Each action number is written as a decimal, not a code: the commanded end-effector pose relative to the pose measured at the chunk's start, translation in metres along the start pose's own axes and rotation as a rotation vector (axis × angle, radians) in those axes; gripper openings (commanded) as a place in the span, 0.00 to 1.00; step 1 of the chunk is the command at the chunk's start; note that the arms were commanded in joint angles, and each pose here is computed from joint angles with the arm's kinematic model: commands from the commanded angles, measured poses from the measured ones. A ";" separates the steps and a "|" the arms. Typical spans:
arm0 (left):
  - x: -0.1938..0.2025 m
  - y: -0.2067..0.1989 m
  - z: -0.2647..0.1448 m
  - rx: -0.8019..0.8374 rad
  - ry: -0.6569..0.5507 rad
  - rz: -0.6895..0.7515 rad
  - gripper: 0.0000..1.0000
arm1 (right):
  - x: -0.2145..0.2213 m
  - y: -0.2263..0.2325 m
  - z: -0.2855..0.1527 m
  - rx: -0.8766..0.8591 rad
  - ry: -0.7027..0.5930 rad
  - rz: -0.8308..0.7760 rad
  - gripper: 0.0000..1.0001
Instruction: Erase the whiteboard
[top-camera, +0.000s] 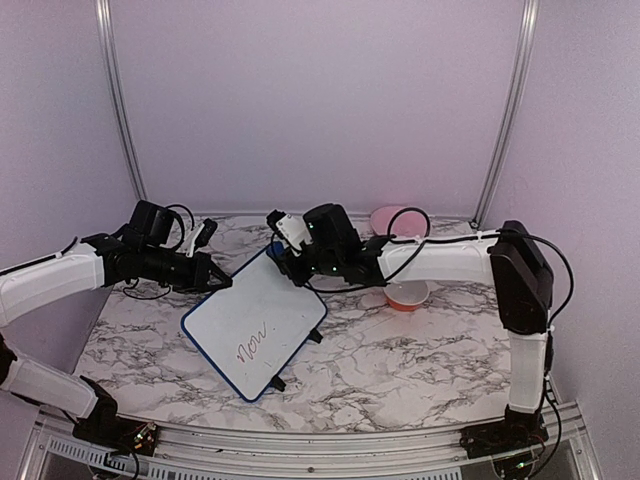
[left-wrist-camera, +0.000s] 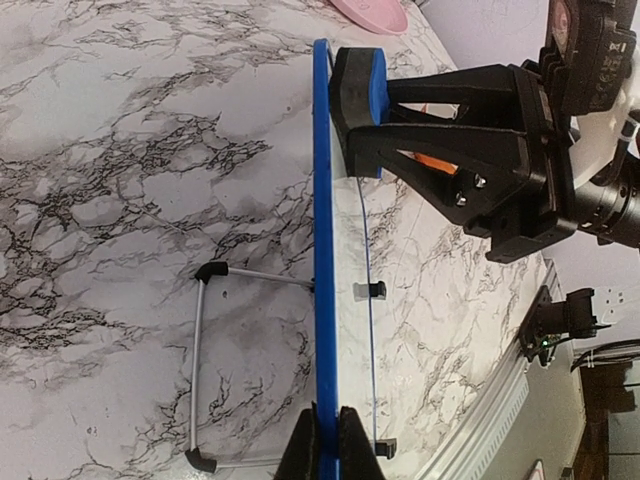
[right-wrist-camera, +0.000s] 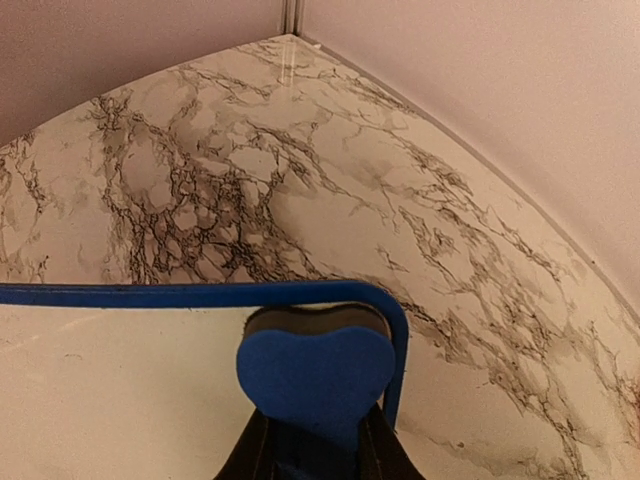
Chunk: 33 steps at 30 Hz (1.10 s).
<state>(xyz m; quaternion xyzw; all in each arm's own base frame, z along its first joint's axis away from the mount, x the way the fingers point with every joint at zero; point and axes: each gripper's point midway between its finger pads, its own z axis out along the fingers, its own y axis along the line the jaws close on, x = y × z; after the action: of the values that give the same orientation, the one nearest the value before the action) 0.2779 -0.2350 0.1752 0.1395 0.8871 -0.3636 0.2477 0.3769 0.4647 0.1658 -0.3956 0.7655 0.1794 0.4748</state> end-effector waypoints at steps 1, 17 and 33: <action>-0.005 0.001 0.003 -0.010 -0.012 0.060 0.00 | 0.055 -0.005 0.009 0.017 0.117 -0.002 0.00; -0.003 0.004 0.004 -0.019 -0.018 0.059 0.00 | 0.073 0.071 -0.012 -0.142 0.153 0.003 0.00; -0.007 0.008 0.002 -0.047 -0.042 0.054 0.00 | 0.040 -0.024 0.033 0.064 0.122 0.027 0.00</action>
<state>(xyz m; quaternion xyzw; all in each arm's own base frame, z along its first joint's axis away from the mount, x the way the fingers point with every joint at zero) 0.2927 -0.2254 0.1753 0.1112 0.8931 -0.3402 0.2725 0.3808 0.4701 0.1467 -0.3882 0.7824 0.1782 0.4531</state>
